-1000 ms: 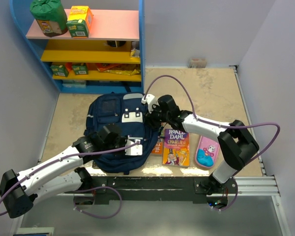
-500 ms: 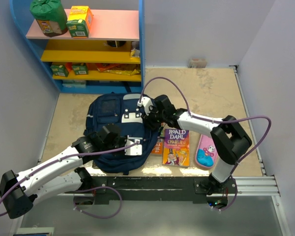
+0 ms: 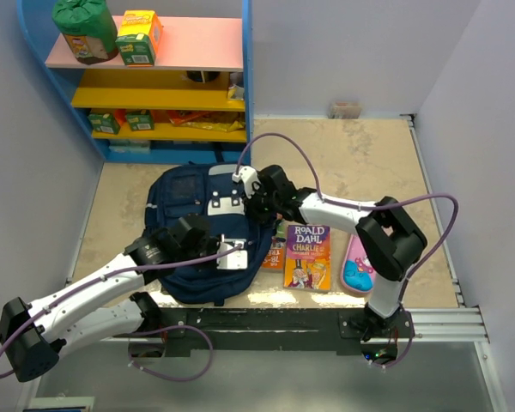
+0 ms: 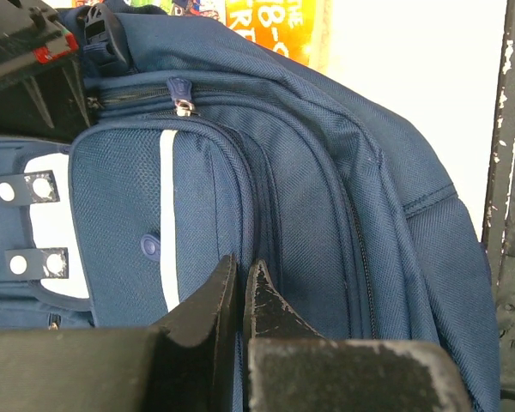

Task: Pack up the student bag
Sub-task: Unzip the student bag at the center of the board.

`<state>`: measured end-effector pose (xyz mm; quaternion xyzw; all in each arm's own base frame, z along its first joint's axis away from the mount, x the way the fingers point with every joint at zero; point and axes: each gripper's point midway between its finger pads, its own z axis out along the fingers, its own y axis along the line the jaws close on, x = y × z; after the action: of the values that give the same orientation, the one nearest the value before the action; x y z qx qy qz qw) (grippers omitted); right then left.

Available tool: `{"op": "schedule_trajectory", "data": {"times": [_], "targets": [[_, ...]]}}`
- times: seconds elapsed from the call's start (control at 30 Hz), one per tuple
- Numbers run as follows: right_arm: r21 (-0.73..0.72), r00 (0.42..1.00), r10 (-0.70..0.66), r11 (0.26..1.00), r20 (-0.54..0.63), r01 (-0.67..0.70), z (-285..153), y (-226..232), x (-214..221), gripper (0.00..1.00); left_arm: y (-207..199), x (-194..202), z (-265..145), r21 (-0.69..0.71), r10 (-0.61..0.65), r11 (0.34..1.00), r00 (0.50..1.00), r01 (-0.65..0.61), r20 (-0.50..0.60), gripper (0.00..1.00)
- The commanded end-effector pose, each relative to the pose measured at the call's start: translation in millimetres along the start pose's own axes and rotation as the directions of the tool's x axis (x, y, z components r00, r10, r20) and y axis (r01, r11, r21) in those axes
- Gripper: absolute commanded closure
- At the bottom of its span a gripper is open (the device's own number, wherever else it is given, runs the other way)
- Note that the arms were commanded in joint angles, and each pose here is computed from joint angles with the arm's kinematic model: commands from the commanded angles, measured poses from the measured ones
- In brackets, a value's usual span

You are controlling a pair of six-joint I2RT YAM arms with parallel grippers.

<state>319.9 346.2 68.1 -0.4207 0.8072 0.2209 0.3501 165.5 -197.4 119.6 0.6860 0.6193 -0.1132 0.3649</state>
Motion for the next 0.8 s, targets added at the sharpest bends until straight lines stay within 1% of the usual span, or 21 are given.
{"op": "schedule_trajectory", "data": {"times": [0.0,0.1,0.13,0.17,0.23,0.27,0.37,0.53,0.63,0.67,0.73,0.77], "targets": [[0.082,0.993,0.046,0.995,0.112,-0.056,-22,-10,-23,1.0,17,-25,-9,-0.052,0.028,0.998,0.997,-0.024,0.075,1.0],[0.112,0.984,0.074,0.989,0.164,-0.093,-37,-15,-24,1.0,17,-24,-7,-0.062,0.003,0.998,0.997,0.002,0.081,1.0],[0.113,0.974,0.098,0.986,0.206,-0.123,-48,-15,-32,1.0,18,-24,-7,-0.063,-0.006,0.998,0.996,0.012,0.084,1.0],[0.12,0.973,0.113,0.983,0.201,-0.139,-50,-16,-22,1.0,17,-24,-6,-0.065,-0.016,0.998,0.996,0.022,0.086,1.0],[0.133,0.96,0.142,0.975,0.242,-0.178,-60,-19,-26,1.0,20,-26,-5,-0.076,-0.045,0.996,0.994,0.053,0.098,1.0],[0.129,0.96,0.157,0.973,0.231,-0.19,-61,-18,-15,1.0,20,-31,-5,-0.07,-0.057,0.995,0.992,0.065,0.116,1.0],[0.129,0.943,0.199,0.962,0.267,-0.239,-68,-19,-9,1.0,21,-41,-3,-0.056,-0.096,0.993,0.984,0.105,0.149,1.0],[0.102,0.91,0.245,0.951,0.334,-0.293,-83,-15,-12,1.0,32,-30,6,-0.112,-0.162,0.979,0.982,0.172,0.094,1.0],[0.076,0.89,0.268,0.946,0.369,-0.316,-92,-11,-14,1.0,31,-30,10,-0.11,-0.202,0.971,0.973,0.214,0.109,1.0],[0.072,0.886,0.279,0.942,0.37,-0.327,-93,-8,-8,1.0,31,-30,11,-0.109,-0.213,0.968,0.97,0.226,0.114,1.0],[0.045,0.843,0.308,0.93,0.441,-0.364,-106,-7,-19,1.0,33,-33,11,-0.119,-0.228,0.962,0.965,0.244,0.132,1.0],[0.036,0.834,0.327,0.924,0.445,-0.382,-107,-4,-9,1.0,35,-34,11,-0.127,-0.235,0.959,0.962,0.253,0.138,1.0]]}}
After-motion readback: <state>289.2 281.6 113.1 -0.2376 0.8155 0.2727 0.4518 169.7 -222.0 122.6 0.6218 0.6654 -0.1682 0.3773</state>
